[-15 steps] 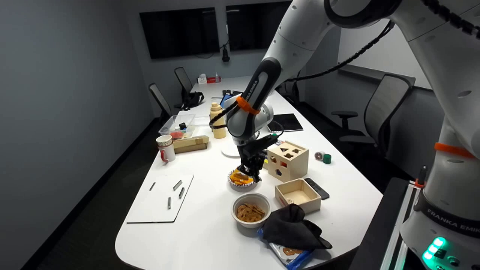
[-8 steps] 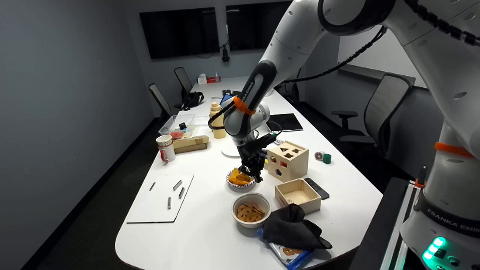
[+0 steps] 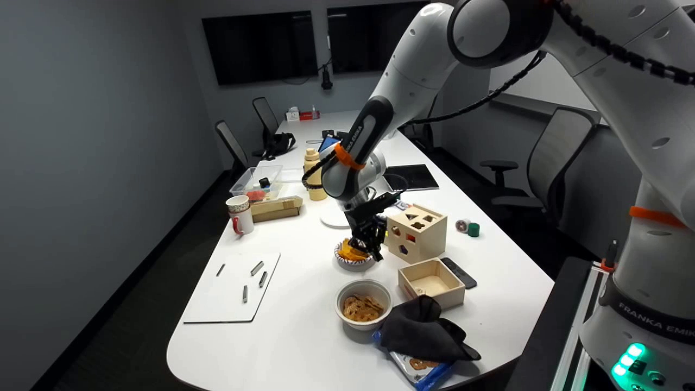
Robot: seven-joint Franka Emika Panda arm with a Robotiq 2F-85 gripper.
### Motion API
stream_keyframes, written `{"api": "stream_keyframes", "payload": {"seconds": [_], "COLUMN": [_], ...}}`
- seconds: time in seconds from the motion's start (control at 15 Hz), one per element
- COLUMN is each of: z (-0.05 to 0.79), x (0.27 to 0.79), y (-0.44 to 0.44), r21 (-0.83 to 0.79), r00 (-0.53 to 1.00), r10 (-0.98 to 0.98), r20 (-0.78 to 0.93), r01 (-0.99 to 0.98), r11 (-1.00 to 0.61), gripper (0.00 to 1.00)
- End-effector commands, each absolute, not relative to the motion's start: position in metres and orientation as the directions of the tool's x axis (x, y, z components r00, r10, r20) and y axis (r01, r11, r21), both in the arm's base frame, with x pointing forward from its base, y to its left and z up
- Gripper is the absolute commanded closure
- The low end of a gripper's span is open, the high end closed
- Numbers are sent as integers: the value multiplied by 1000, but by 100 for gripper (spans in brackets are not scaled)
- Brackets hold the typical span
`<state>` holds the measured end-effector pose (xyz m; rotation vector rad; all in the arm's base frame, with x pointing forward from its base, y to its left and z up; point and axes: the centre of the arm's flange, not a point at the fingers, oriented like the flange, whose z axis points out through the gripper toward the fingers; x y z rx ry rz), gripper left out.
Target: Use the spoon to stir in the bowl
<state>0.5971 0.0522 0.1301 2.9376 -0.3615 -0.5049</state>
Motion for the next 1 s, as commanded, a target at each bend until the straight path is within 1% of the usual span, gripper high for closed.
{"api": "stream_keyframes", "payload": {"seconds": [0.0,0.33,0.73,0.93], "z": [131,132,127,137], "x": [609,618,622,620], "y": [49,46,43,40], "r21": [194,148,29,15], "r00": [924,941,937,922], "r10": [-283,-260,-167,-148], "r20": [-257,-215,-309,-357], "r01": [-238,-232,-166,-153], "r11": [-952,-962,-986,-988], "gripper": [99,99,99,99]}}
